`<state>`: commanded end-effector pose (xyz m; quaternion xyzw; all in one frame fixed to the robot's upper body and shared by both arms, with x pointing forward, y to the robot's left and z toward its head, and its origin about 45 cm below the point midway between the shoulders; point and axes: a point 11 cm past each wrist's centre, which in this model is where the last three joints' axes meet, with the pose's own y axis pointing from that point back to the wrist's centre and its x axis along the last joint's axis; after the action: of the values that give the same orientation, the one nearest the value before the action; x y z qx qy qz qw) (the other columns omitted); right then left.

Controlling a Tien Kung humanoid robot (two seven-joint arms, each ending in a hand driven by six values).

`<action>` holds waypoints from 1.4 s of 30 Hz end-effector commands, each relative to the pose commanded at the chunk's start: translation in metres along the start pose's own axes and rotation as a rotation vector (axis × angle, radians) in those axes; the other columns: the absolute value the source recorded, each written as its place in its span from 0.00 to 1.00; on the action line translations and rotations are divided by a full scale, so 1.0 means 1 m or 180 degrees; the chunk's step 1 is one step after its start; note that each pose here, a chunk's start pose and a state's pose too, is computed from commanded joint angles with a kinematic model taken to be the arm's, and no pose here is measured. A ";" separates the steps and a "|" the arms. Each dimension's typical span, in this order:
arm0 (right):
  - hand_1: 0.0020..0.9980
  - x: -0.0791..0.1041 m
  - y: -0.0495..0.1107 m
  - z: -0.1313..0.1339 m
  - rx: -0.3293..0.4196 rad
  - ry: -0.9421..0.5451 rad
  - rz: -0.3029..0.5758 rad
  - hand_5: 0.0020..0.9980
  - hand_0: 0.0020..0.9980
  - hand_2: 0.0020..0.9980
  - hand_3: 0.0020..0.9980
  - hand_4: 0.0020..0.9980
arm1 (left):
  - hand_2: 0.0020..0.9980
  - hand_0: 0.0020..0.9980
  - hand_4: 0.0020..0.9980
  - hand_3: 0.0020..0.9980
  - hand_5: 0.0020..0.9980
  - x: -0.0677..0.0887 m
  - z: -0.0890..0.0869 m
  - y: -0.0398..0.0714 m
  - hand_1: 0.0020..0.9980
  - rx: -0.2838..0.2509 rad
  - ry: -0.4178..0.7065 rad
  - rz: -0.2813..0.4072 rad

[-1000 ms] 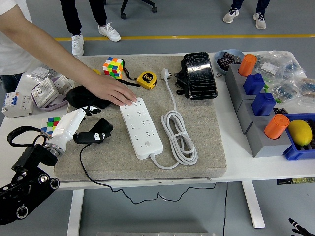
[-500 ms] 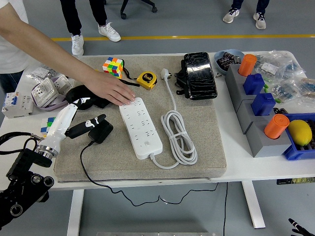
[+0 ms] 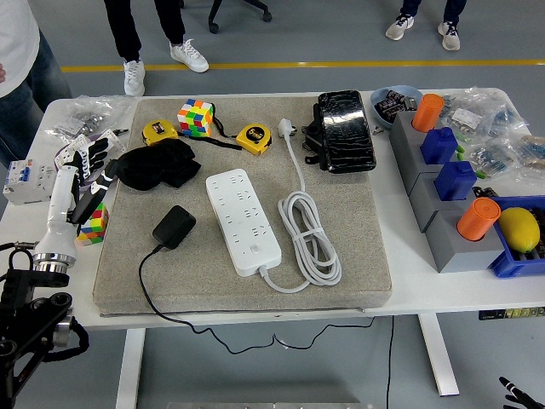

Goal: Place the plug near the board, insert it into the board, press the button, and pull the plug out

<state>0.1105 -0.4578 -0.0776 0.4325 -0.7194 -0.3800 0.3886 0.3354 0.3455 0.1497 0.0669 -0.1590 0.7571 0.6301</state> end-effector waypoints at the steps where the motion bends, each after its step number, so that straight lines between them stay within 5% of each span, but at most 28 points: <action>1: 0.64 0.000 0.000 0.000 0.0001 0.0003 0.0001 0.52 0.57 0.60 0.55 0.95 | 0.71 0.68 1.00 0.71 0.82 0.003 -0.001 0.000 0.71 0.0028 0.0069 0.0065; 2: 0.64 0.000 0.000 -0.001 0.0002 0.0005 0.0000 0.52 0.57 0.60 0.55 0.95 | 0.64 0.53 0.99 0.66 0.74 0.005 -0.001 -0.001 0.61 0.0046 0.0106 0.0099; 7: 0.64 -0.001 0.000 -0.003 0.0012 0.0018 0.0001 0.52 0.57 0.60 0.55 0.95 | 0.64 0.53 0.99 0.66 0.74 0.021 -0.008 -0.002 0.61 0.0246 0.0523 0.0396; 8: 0.64 -0.001 0.000 -0.003 0.0012 0.0024 0.0001 0.52 0.57 0.60 0.55 0.95 | 0.52 0.41 0.90 0.61 0.64 0.023 -0.008 -0.002 0.51 0.0274 0.0586 0.0431; 13: 0.64 -0.002 -0.001 -0.004 0.0008 0.0045 0.0007 0.52 0.57 0.60 0.55 0.95 | 0.52 0.41 0.90 0.61 0.64 0.035 -0.005 -0.008 0.51 0.0306 0.0712 0.0553; 14: 0.64 -0.003 -0.001 -0.005 0.0009 0.0046 0.0001 0.53 0.57 0.60 0.55 0.95 | 0.48 0.31 0.81 0.54 0.38 0.038 -0.005 -0.009 0.42 0.0310 0.0718 0.0577; 25: 0.64 -0.005 -0.003 -0.008 -0.0005 0.0122 -0.0008 0.53 0.57 0.60 0.55 0.95 | 0.47 0.30 0.80 0.53 0.33 0.057 -0.004 -0.010 0.41 0.0361 0.0868 0.0683; 42: 0.64 -0.002 -0.003 -0.001 -0.0071 0.0065 0.0028 0.53 0.57 0.60 0.55 0.95 | 0.48 0.31 0.80 0.53 0.31 0.061 0.008 -0.015 0.40 0.0310 0.0969 0.0712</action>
<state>0.1127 -0.4575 -0.0800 0.4288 -0.7130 -0.3819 0.4023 0.3372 0.4017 0.1779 -0.0361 -0.0315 0.8306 0.5548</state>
